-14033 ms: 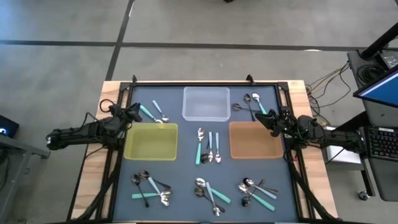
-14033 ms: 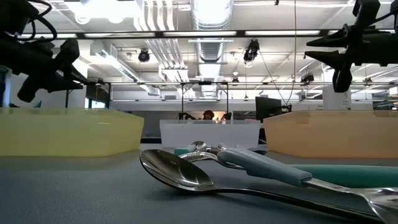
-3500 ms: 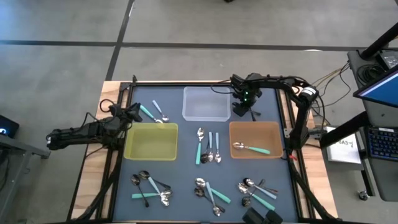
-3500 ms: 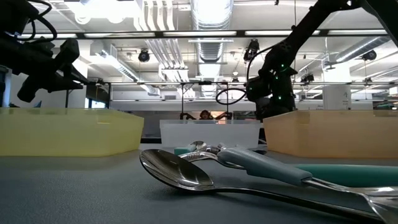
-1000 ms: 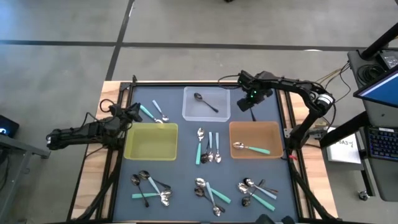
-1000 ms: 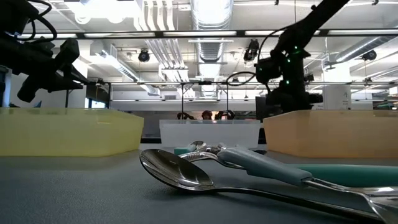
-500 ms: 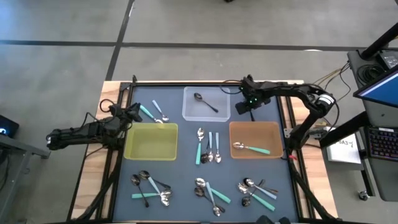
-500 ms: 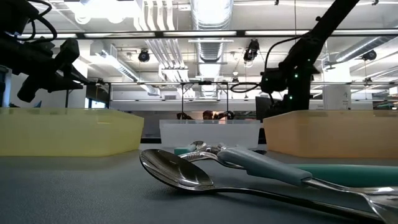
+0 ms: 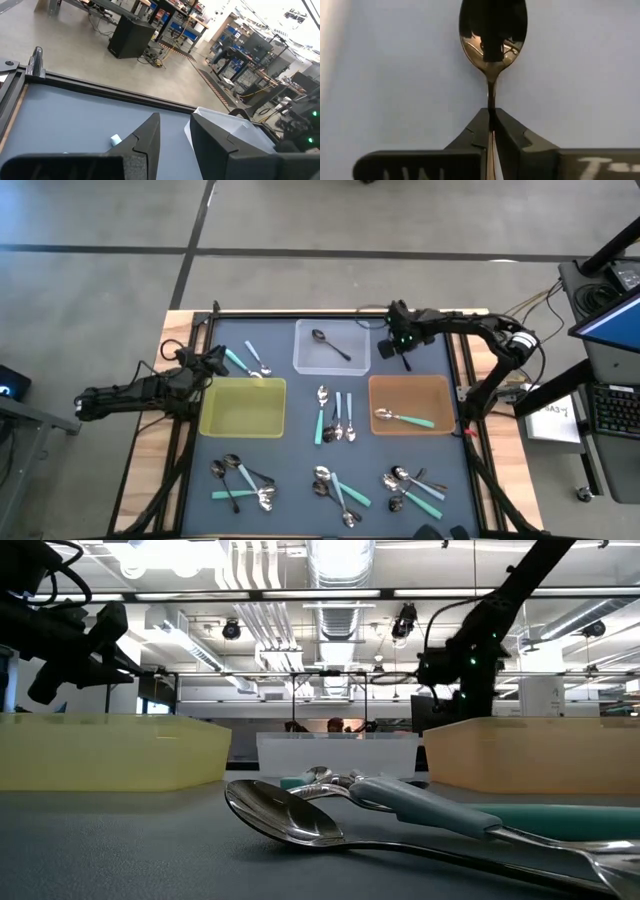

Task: Sort silverware by color (type)
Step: Put the black spoon into the transparent bin

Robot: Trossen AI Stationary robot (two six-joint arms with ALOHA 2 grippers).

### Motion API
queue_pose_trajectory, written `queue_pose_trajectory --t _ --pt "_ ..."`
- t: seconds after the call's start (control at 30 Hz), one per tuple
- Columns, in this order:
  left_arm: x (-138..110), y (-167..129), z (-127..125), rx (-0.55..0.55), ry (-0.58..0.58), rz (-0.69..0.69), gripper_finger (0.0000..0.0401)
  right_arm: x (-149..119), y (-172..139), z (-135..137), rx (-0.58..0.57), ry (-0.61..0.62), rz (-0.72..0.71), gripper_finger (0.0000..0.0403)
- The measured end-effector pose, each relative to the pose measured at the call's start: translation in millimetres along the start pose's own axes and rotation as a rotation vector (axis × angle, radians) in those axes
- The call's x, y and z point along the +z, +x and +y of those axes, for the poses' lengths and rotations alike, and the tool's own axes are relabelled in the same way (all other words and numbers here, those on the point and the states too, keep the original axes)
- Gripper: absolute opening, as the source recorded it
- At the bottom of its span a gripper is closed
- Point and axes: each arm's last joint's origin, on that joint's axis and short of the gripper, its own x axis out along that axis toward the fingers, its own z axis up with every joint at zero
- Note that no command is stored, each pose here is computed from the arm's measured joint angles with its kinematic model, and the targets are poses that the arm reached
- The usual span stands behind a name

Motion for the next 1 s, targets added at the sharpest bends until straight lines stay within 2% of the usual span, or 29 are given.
queue_pose_trajectory --t 0.23,0.33,0.43,0.6,0.77,0.83,1.0 --pt "0.0 0.0 0.0 0.0 0.0 0.0 0.0089 41.9 -67.1 25.4 0.088 0.009 -0.263 0.0009" --pt "0.0 0.0 0.0 0.0 -0.001 0.0 0.0089 53.1 -97.6 50.2 0.178 -0.052 -0.393 0.0009" --pt "0.0 0.0 0.0 0.0 0.0 0.0 0.0089 50.3 -111.6 82.4 0.258 -0.168 -0.46 0.0009" --pt "0.0 0.0 0.0 0.0 0.0 0.0 0.0089 32.1 -113.5 132.9 0.344 -0.304 -0.5 0.0009" --pt "0.0 0.0 0.0 0.0 0.0 0.0 0.0089 19.0 -88.7 161.9 0.27 -0.357 -0.476 0.0009" --pt "0.0 0.0 0.0 0.0 0.0 0.0 0.0089 17.6 -79.5 169.3 0.267 -0.363 -0.465 0.001" --pt "0.0 0.0 0.0 0.0 0.0 0.0 0.0089 16.8 -63.9 181.8 0.284 -0.291 -0.426 0.0034"
